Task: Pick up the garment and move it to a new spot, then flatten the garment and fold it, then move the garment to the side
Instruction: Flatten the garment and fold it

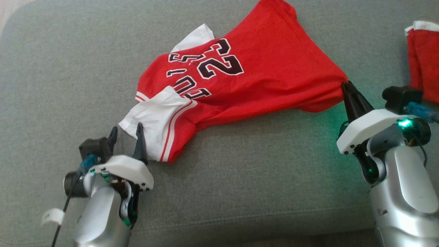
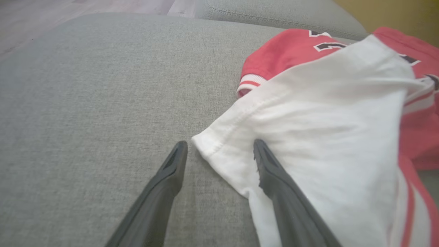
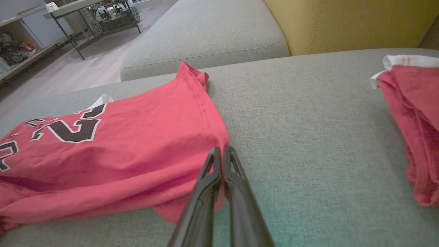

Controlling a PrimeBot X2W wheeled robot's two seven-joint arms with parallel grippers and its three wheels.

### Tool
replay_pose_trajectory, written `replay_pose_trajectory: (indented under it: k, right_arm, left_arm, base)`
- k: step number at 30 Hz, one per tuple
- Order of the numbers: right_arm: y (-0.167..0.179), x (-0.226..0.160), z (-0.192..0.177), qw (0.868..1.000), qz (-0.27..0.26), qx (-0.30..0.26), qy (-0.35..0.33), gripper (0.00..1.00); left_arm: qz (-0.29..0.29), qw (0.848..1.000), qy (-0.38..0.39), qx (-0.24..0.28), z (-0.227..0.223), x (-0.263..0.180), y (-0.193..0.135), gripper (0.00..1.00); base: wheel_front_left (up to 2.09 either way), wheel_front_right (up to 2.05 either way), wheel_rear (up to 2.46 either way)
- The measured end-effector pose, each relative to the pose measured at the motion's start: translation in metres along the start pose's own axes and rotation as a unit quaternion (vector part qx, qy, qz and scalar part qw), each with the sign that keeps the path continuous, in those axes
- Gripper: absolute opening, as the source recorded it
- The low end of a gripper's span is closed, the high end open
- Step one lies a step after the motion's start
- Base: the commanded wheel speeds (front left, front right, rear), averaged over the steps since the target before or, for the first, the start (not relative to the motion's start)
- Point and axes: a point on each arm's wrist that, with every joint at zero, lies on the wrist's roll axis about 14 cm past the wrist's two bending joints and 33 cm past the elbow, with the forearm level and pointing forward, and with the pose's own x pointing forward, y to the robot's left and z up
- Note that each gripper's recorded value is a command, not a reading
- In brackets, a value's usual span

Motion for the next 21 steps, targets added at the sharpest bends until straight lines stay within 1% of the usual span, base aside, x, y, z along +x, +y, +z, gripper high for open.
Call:
replay_pose_trajectory:
  k: [6,21]
  right_arm:
    - [-0.004,0.000,-0.002,1.000,-0.005,0.000,0.002,0.00]
    - [-0.006,-0.001,-0.005,1.000,-0.008,0.001,0.007,0.00]
  left_arm:
    - [0.004,1.000,0.026,-0.003,-0.010,0.006,0.002,1.00]
    - [0.004,1.000,0.027,-0.011,-0.008,0.015,0.004,1.00]
  base:
    - [0.00,0.00,0.00]
    - [0.00,0.00,0.00]
